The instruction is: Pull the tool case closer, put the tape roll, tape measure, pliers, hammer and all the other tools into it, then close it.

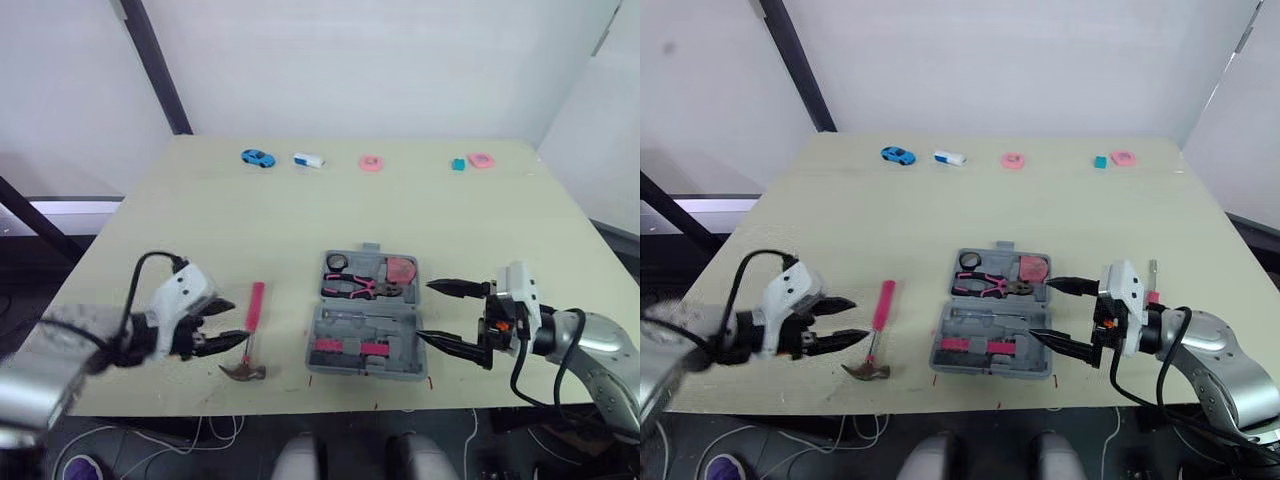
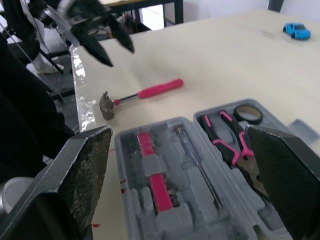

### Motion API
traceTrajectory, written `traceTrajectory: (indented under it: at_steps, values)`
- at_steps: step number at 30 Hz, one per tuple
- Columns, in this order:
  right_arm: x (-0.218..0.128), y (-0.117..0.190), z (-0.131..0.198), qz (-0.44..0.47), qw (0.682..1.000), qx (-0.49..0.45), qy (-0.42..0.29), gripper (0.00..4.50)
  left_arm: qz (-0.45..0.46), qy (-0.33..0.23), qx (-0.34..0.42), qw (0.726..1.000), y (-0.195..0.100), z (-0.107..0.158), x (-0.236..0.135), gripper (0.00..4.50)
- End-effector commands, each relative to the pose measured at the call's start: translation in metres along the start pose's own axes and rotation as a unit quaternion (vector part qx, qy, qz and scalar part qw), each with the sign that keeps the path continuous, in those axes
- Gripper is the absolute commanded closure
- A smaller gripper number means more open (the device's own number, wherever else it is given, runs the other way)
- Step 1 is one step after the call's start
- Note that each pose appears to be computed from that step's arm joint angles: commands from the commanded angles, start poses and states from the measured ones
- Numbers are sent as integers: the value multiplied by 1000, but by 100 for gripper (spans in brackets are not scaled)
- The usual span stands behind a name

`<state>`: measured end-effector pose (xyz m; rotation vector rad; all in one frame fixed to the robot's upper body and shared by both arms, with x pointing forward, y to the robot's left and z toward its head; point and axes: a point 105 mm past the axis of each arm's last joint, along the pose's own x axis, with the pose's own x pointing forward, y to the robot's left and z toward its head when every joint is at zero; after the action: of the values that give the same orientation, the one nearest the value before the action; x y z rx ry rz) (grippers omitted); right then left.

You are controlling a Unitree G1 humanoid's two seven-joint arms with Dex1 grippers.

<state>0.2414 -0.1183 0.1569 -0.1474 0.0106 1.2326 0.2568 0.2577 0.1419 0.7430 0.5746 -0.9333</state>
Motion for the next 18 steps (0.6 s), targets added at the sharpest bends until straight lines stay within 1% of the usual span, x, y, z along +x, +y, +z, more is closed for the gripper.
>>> traceTrajectory:
  at_steps: [1,3,5,8,12,18]
  values:
    - [2,5,14,4,1000,-20,-18,0,-68,70,201,975,14,-9,-2,125]
    - [3,6,14,2,1000,-18,-20,0,-86,85,281,952,22,-8,1,125]
    - [3,7,14,1,1000,-18,-19,0,-108,95,362,921,26,-5,7,125]
    - [3,7,14,0,1000,-16,-19,0,-146,105,451,874,27,-3,19,125]
    - [3,7,14,-1,1000,-15,-17,0,-188,84,524,826,21,6,38,125]
    - [0,5,14,1,1000,-14,-10,0,-229,46,573,785,8,13,61,125]
